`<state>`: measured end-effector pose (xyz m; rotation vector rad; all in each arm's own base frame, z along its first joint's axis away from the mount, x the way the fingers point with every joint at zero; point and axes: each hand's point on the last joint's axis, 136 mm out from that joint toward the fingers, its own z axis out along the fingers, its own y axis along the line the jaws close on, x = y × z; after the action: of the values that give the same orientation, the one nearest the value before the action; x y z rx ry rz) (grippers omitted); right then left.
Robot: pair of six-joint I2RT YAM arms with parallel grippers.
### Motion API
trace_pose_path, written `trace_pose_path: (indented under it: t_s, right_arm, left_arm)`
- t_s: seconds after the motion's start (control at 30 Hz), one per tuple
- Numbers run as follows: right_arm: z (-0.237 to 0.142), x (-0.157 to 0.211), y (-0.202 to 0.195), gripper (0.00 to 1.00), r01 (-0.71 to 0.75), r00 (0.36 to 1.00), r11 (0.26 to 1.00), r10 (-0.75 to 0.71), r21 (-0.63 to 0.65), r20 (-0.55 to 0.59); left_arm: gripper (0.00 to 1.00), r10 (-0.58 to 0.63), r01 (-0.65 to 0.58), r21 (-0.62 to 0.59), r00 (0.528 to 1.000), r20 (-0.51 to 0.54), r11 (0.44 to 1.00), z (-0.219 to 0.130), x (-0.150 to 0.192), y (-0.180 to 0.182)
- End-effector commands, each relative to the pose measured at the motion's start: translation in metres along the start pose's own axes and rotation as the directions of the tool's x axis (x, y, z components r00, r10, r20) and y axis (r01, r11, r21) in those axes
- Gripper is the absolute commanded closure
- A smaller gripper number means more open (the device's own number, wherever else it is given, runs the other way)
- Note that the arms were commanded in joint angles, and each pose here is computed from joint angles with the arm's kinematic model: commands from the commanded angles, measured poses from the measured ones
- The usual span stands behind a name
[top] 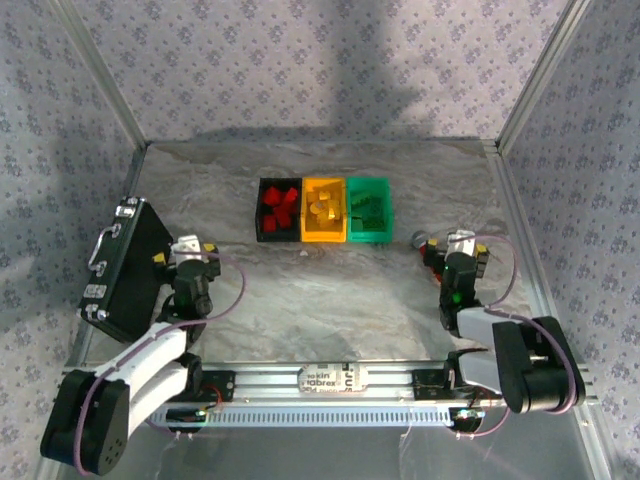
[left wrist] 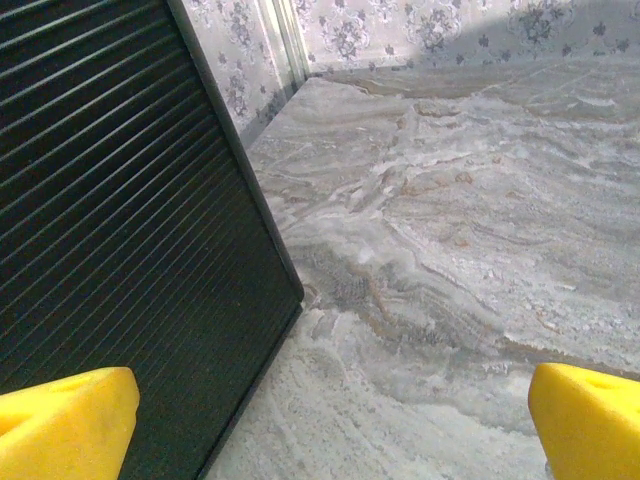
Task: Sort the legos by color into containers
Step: Reset both arms
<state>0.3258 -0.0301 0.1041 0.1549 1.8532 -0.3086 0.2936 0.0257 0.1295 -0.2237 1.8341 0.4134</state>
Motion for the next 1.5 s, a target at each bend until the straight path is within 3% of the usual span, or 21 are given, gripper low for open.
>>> trace_pose_path:
  t_s: [0.0,0.1,0.17,0.37,0.47,0.97,1.23,1.3,1.37,1.47]
  right_arm:
    - [0.004,-0.024,-0.004,0.01,-0.047,0.996,0.999,0.045,0.015,0.083]
    - [0.013,-0.016,-0.007,0.01,-0.109,0.988,0.994,0.108,0.000,0.112]
    - [0.027,-0.008,0.012,0.01,-0.019,0.997,0.997,0.025,-0.081,0.074]
    - [0.038,-0.004,0.011,0.01,-0.025,0.999,0.997,0.027,-0.079,0.029]
    - [0.044,-0.003,0.032,0.01,0.053,0.998,0.987,-0.055,-0.154,-0.008]
    - [0.046,-0.003,0.035,0.01,0.052,0.998,0.983,-0.056,-0.176,-0.020]
    - [0.046,-0.002,0.035,0.01,0.053,0.998,0.983,-0.058,-0.177,-0.022]
    - [0.046,-0.002,0.035,0.01,0.053,0.998,0.983,-0.058,-0.176,-0.022]
    - [0.046,-0.002,0.035,0.01,0.052,0.998,0.983,-0.057,-0.175,-0.023]
    - [0.047,-0.002,0.036,0.01,0.050,0.998,0.983,-0.056,-0.178,-0.030]
  left_arm:
    - [0.00,-0.056,0.055,0.016,0.997,0.060,0.998,0.002,-0.011,0.001]
    - [0.00,-0.088,0.088,0.004,0.993,0.078,0.996,0.002,-0.010,0.008]
    - [0.00,-0.114,0.115,-0.005,0.989,0.094,0.993,0.002,-0.011,0.013]
    - [0.00,-0.186,0.192,-0.032,0.975,0.123,0.981,0.000,-0.008,0.029]
    - [0.00,-0.203,0.207,-0.027,0.973,0.114,0.978,0.004,-0.008,0.030]
    - [0.00,-0.157,0.155,0.032,0.986,0.056,0.987,0.043,-0.016,-0.003]
    - [0.00,-0.176,0.172,0.045,0.975,0.137,0.984,0.050,-0.009,0.004]
    - [0.00,-0.176,0.166,0.071,0.969,0.173,0.984,0.051,-0.008,0.000]
    - [0.00,-0.140,0.126,0.116,0.982,0.129,0.985,0.050,-0.006,-0.011]
    - [0.00,-0.082,0.052,0.193,0.985,0.150,0.980,0.051,-0.005,-0.031]
